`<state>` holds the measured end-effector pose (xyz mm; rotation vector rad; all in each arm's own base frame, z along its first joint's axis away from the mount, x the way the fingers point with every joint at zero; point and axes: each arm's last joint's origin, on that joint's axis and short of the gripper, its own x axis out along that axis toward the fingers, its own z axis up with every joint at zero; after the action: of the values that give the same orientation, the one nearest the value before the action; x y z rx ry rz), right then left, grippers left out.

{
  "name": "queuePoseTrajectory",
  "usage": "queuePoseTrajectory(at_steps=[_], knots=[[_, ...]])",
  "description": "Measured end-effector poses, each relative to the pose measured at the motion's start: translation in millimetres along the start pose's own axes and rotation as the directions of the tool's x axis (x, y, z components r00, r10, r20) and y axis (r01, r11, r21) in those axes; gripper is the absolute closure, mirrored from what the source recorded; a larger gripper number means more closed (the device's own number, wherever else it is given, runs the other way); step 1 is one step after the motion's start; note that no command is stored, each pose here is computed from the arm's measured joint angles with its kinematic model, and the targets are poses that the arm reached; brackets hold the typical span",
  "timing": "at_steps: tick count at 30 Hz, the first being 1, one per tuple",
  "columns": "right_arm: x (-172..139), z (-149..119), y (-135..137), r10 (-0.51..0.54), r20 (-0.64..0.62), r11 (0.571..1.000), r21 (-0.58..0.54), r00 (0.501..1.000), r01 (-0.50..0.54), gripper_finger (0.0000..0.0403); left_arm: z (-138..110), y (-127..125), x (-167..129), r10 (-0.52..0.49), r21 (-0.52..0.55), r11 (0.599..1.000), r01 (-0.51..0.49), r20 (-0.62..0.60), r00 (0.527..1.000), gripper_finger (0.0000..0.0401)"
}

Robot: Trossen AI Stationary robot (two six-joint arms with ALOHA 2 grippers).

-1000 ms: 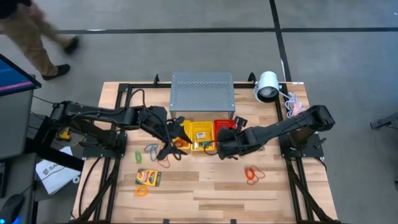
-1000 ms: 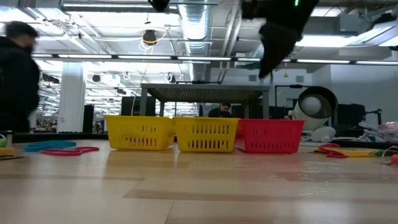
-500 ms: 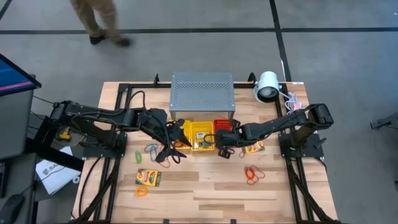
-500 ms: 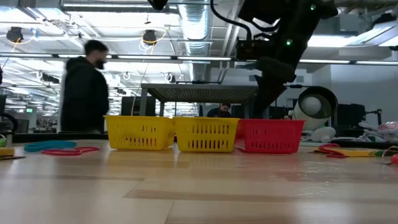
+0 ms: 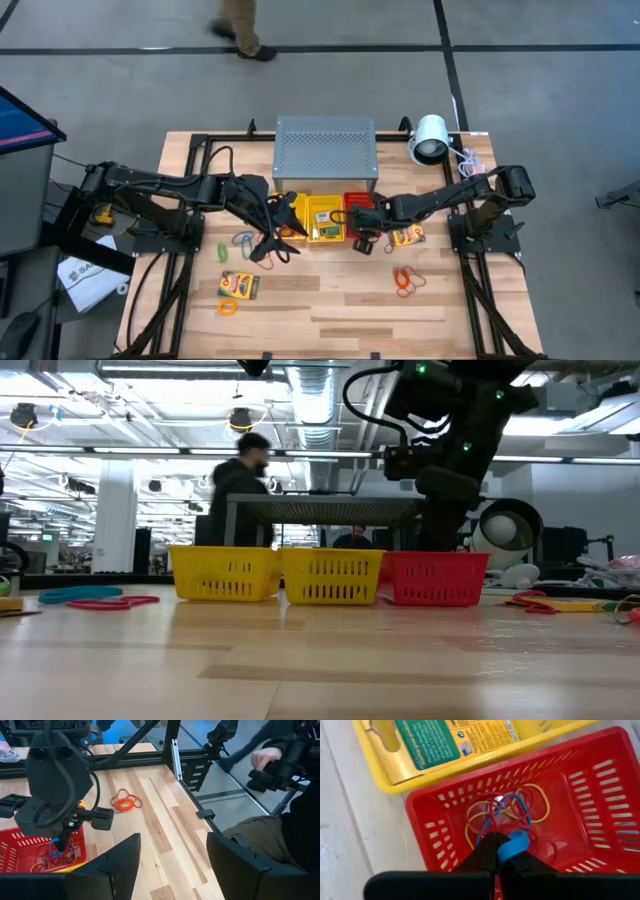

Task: Pick & Place Office Desk Supplies
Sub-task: Put the blue rubber band into the red bin

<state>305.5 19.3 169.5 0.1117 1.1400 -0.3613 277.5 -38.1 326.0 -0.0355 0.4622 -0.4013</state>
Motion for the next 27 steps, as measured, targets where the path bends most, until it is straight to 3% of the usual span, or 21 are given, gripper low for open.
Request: queuePoseTrajectory(at_steps=[8, 20, 27], knots=[[1.4, 2.2, -5.1, -0.006, 0.002, 1.000, 0.018, 1.000, 0.006, 0.0392, -0.1, 0.1, 0.1, -0.001, -0.001, 1.000, 0.001, 0.000, 1.000, 0.0179], [1.4, 5.0, -4.1, 0.000, 0.031, 1.000, -0.001, 1.000, 0.000, 0.0261, -2.1, 0.1, 0.1, -0.001, -0.024, 1.000, 0.000, -0.021, 1.000, 0.0179], [-13.8, 13.8, -3.4, 0.012, 0.112, 0.999, -0.034, 0.994, -0.008, 0.0221, -2.9, 0.1, 0.0, 0.000, -0.059, 0.998, -0.001, -0.029, 1.000, 0.0179]])
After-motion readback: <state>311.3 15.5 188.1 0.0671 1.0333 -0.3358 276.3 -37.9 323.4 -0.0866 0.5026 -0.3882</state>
